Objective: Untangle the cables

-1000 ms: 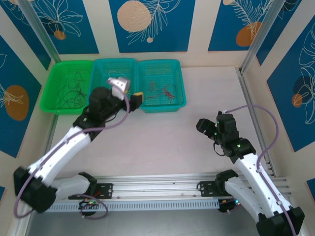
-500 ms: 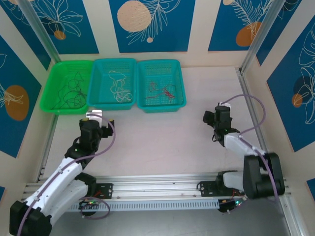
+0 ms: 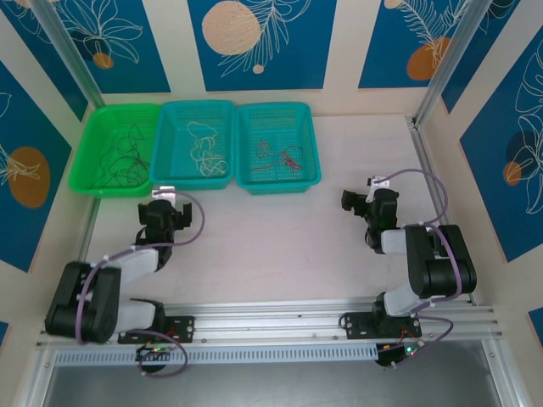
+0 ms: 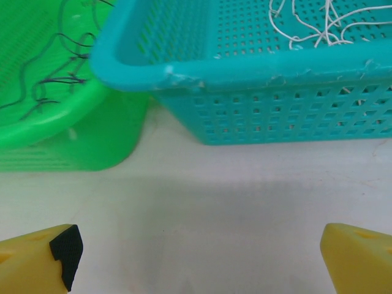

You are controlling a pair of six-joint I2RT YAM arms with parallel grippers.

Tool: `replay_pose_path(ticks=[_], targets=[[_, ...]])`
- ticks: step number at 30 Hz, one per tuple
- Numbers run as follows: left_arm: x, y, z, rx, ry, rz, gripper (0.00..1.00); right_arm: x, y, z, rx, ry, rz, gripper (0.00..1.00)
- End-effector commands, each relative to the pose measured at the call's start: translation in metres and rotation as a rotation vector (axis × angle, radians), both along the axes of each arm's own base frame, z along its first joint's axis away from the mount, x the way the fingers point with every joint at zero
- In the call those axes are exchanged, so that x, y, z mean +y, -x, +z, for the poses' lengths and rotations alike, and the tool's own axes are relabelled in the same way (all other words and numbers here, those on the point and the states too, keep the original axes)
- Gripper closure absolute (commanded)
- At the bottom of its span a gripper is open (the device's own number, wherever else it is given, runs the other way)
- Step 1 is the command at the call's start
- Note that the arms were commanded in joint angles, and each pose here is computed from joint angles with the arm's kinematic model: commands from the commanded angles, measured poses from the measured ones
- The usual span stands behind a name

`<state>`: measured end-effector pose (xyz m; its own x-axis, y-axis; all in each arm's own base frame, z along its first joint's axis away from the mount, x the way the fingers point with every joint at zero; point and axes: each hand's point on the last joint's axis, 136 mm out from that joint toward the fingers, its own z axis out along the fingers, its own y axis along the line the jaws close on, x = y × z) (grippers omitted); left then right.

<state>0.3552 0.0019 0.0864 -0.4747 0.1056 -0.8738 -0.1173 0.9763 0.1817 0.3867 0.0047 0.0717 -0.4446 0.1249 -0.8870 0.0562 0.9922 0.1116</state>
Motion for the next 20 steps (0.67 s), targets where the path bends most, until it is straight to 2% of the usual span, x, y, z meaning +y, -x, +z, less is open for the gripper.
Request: replay_pose_path(ticks=[1, 3, 4, 6, 20], targets=[[-0.009, -0.032, 0.018, -0.143, 0.063, -0.073, 0.0, 0.008, -0.01, 0.023, -0.112, 0.021, 0.04, 0.01], [-0.008, -0.04, 0.008, -0.173, 0.07, -0.08, 0.0, 0.007, -0.01, 0.022, -0.102, 0.017, 0.04, 0.01], [-0.009, -0.036, 0.003, -0.107, 0.087, -0.084, 0.0, 0.008, -0.01, 0.022, -0.1, 0.014, 0.044, 0.01], [-0.009, -0.038, 0.004, -0.136, 0.088, -0.098, 0.0, 0.009, -0.01, 0.023, -0.101, 0.02, 0.047, 0.01], [-0.011, -0.037, 0.003, -0.122, 0.087, -0.106, 0.0, 0.01, -0.009, 0.022, -0.097, 0.016, 0.053, 0.01]])
